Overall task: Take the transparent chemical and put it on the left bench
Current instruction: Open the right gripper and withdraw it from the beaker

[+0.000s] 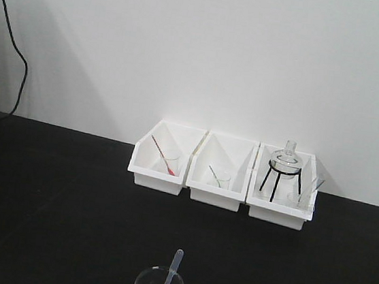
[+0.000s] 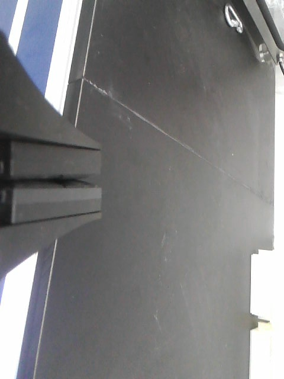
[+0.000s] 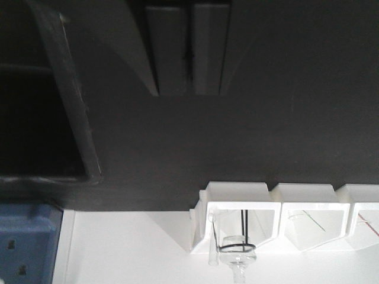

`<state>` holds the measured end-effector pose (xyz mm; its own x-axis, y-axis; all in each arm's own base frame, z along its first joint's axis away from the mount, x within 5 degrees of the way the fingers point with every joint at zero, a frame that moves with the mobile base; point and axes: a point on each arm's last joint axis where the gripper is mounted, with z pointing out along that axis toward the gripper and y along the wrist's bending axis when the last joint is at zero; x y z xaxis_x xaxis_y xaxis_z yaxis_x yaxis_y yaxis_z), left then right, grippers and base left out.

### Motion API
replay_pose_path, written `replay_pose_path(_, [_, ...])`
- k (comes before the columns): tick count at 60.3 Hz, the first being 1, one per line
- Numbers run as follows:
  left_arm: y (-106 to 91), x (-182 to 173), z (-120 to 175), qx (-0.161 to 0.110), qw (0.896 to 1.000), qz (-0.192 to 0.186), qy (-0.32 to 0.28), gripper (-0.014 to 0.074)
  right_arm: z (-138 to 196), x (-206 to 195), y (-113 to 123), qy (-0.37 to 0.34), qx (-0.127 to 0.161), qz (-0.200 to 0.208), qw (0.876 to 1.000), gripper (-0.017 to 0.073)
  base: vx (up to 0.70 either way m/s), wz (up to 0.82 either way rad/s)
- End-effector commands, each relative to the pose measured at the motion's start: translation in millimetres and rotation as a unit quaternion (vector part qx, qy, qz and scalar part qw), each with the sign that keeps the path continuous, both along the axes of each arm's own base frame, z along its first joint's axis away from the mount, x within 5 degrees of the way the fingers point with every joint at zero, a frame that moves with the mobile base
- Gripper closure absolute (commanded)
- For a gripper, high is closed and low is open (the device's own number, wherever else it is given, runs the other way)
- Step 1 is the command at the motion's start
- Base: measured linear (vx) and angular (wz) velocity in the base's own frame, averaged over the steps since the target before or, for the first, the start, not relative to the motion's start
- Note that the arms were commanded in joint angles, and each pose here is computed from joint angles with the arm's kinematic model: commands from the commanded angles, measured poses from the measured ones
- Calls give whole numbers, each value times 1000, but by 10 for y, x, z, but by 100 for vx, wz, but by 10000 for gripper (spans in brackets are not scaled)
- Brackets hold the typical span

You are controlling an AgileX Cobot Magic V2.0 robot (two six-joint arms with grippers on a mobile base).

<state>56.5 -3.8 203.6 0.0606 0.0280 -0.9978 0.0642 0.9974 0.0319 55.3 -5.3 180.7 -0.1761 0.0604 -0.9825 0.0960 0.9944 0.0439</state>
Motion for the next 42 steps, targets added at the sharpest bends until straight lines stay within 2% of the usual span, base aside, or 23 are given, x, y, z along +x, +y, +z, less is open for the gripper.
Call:
replay_pose_path(1, [2, -15, 27, -7, 999, 0, -40, 597, 47, 3, -2, -38, -4, -2, 999, 566, 0, 0])
replay_pose_path(42, [2, -15, 27, -7, 999, 0, -40, 597, 48, 4, -2, -38, -4, -1, 999, 566, 0, 0])
